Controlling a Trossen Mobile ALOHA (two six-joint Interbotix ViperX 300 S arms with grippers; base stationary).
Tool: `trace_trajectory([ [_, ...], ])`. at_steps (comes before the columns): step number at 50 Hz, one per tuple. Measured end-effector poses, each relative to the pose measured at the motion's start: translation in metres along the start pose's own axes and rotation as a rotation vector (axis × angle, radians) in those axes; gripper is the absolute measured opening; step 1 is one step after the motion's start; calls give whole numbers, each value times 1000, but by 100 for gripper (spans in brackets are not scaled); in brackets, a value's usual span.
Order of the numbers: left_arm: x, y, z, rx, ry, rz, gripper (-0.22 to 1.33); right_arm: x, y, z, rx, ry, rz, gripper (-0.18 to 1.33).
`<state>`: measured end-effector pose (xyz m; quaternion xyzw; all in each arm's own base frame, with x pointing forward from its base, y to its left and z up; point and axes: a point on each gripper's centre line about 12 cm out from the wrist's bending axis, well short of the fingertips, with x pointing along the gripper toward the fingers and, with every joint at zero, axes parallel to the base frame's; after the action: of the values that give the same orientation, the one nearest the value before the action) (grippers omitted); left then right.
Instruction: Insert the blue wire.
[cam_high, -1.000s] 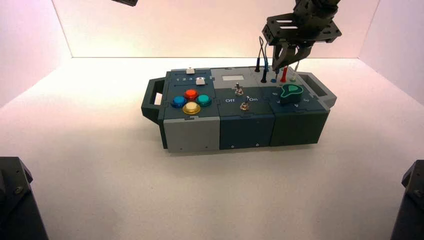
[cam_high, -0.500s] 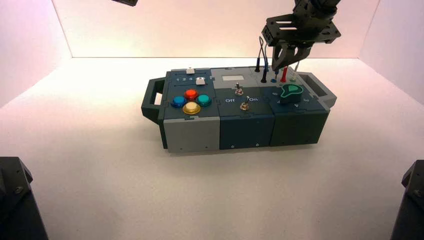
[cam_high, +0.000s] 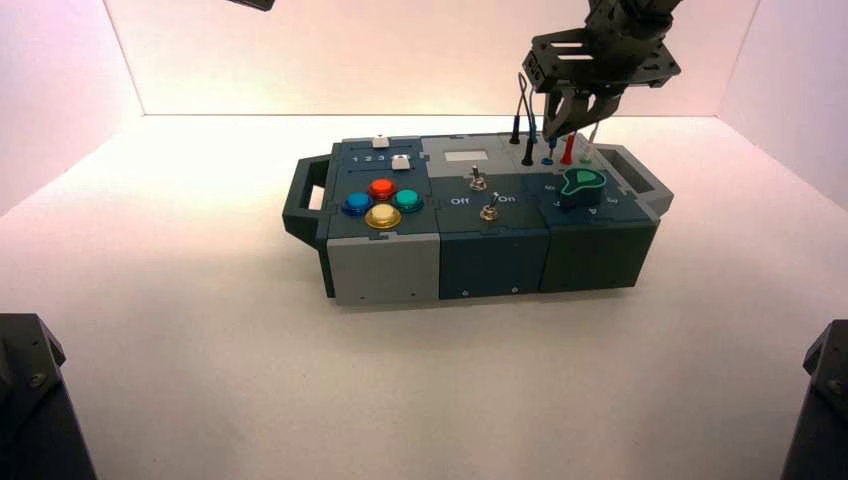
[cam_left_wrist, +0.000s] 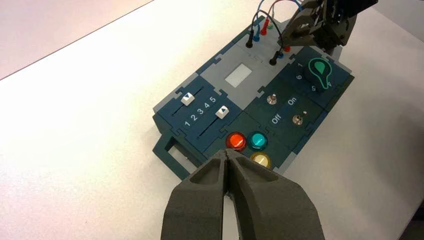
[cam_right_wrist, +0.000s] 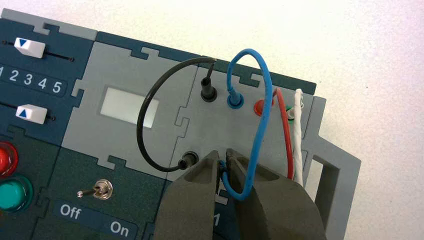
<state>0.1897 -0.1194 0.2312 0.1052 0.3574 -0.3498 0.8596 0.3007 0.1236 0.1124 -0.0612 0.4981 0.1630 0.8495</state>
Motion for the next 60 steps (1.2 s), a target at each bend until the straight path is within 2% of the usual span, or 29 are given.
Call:
trace_trajectory([
  [60,0,0,-1,-2,-2,2,-16,17,2,-8,2,37,2,1],
])
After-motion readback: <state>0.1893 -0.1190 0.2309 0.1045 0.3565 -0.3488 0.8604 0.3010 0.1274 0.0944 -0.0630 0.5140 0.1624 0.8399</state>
